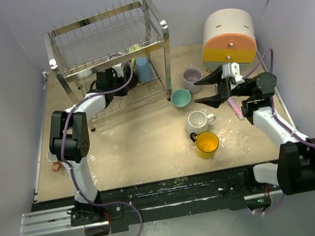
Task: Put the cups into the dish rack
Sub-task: Turn the cup upside down in the dish rack.
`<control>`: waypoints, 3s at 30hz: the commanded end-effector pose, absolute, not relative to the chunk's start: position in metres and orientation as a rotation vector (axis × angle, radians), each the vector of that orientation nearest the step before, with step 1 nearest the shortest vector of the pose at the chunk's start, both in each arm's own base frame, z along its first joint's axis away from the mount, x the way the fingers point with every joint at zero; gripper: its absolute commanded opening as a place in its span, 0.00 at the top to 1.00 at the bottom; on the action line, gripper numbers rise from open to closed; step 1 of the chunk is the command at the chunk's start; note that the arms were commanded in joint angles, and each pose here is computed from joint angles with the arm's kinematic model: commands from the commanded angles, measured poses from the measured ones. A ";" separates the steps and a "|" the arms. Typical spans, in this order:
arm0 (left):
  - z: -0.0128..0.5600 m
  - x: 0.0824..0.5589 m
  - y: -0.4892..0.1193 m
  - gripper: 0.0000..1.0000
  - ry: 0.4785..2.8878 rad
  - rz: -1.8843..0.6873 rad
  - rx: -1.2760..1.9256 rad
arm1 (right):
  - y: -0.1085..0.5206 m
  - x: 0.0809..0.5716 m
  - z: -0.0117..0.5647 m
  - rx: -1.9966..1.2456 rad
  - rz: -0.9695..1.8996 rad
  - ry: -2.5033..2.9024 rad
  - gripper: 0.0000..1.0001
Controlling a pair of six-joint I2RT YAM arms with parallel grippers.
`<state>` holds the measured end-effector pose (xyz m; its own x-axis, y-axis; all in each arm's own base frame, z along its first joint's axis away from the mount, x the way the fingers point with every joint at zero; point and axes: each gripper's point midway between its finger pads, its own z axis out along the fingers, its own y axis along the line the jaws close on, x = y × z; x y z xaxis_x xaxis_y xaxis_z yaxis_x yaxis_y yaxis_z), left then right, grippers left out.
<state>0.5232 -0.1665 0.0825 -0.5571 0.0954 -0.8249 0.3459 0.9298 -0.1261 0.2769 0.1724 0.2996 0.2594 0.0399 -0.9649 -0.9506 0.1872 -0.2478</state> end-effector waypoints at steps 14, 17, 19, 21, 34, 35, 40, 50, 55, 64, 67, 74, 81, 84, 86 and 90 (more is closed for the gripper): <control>0.172 0.567 -0.148 0.52 1.921 -0.116 0.275 | 0.173 0.275 0.319 -1.194 0.867 0.981 0.37; 0.178 0.561 -0.150 0.49 1.918 -0.145 0.246 | 0.173 0.274 0.319 -1.193 0.867 0.983 0.37; 0.181 0.556 -0.150 0.47 1.920 -0.172 0.215 | 0.173 0.274 0.319 -1.194 0.868 0.982 0.37; 0.182 0.551 -0.151 0.45 1.918 -0.198 0.194 | 0.173 0.274 0.320 -1.195 0.867 0.981 0.37; 0.167 0.535 -0.142 0.64 1.957 -0.203 0.115 | 0.173 0.272 0.322 -1.201 0.863 0.975 0.37; 0.165 0.535 -0.141 0.64 1.961 -0.193 0.113 | 0.173 0.272 0.322 -1.200 0.864 0.977 0.36; 0.159 0.540 -0.138 0.64 1.969 -0.161 0.121 | 0.173 0.272 0.322 -1.202 0.865 0.975 0.36; 0.161 0.559 -0.153 0.73 1.880 -0.171 0.298 | 0.173 0.272 0.322 -1.202 0.863 0.975 0.36; 0.159 0.564 -0.162 0.73 1.860 -0.194 0.364 | 0.173 0.272 0.322 -1.204 0.865 0.976 0.36; 0.166 0.564 -0.158 0.53 1.855 -0.175 0.363 | 0.173 0.272 0.322 -1.206 0.865 0.976 0.36; 0.170 0.559 -0.157 0.52 1.850 -0.173 0.360 | 0.173 0.271 0.322 -1.208 0.866 0.976 0.36; 0.178 0.543 -0.152 0.51 1.866 -0.193 0.305 | 0.173 0.271 0.323 -1.209 0.864 0.973 0.36; 0.180 0.527 -0.149 0.51 1.902 -0.225 0.251 | 0.173 0.270 0.323 -1.211 0.864 0.973 0.36; 0.176 0.521 -0.150 0.51 1.931 -0.245 0.237 | 0.173 0.270 0.324 -1.213 0.863 0.971 0.36; 0.171 0.516 -0.149 0.53 1.953 -0.253 0.222 | 0.174 0.269 0.324 -1.215 0.863 0.969 0.36; 0.164 0.508 -0.146 0.68 1.977 -0.256 0.202 | 0.173 0.269 0.324 -1.213 0.862 0.971 0.36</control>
